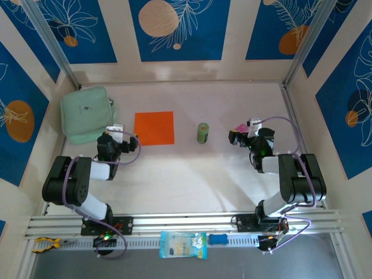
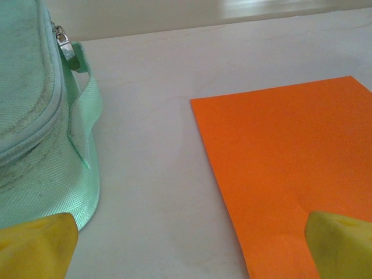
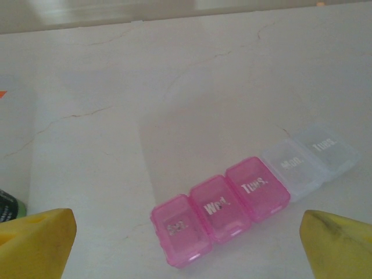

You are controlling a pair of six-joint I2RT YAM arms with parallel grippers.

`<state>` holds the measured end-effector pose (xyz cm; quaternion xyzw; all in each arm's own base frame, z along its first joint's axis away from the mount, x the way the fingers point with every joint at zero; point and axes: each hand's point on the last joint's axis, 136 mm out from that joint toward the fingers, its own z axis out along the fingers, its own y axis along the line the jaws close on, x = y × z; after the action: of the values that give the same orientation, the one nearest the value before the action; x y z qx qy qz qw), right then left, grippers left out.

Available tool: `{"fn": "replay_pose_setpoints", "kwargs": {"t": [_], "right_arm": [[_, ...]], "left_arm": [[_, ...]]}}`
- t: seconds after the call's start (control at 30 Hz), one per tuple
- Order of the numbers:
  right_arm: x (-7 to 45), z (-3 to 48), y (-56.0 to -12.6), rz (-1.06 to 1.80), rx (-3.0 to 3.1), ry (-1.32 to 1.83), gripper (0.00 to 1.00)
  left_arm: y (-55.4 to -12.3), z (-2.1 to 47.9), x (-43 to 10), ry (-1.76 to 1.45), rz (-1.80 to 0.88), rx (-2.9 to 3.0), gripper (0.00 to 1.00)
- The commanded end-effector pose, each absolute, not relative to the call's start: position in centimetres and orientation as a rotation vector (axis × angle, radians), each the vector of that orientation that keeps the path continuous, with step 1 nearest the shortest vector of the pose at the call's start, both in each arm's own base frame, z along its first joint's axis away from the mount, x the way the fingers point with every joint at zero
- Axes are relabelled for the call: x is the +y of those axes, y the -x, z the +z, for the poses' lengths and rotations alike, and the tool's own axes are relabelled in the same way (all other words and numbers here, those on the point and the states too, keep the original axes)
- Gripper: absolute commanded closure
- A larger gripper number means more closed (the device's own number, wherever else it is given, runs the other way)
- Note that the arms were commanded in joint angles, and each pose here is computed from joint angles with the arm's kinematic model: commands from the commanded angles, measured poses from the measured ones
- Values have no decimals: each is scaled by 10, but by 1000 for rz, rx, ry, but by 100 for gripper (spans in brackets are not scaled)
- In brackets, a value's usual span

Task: Fold a paper plane with a square sheet of paper (pick it up from the middle)
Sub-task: Move the square sheet of paper to the center of the table.

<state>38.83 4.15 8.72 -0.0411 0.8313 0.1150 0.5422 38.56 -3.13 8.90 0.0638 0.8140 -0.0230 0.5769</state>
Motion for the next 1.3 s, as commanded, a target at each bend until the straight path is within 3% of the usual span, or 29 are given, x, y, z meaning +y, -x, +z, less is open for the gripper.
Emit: {"fn": "replay_pose_setpoints", "kwargs": {"t": [0.0,0.3,0.43,0.77,1.27], "right_arm": [[46,105,-385,238,1900,146,1],[35,135,-369,293,2091,-83,1],[26,145,-345,412,2221,-463,1],[93,163,-305,951,2299,-394,1],[123,143,-294,973,2427,-403,1]], "left_arm": [[-382,117,-27,-137,-42,1832,0],[-370,165,-13,87,-103,1829,0],[-368,167,-20,275,-284,1903,0],[-383,172,-109,178,-942,2096,0],[-416,104,-175,21,-816,2558,1]]}}
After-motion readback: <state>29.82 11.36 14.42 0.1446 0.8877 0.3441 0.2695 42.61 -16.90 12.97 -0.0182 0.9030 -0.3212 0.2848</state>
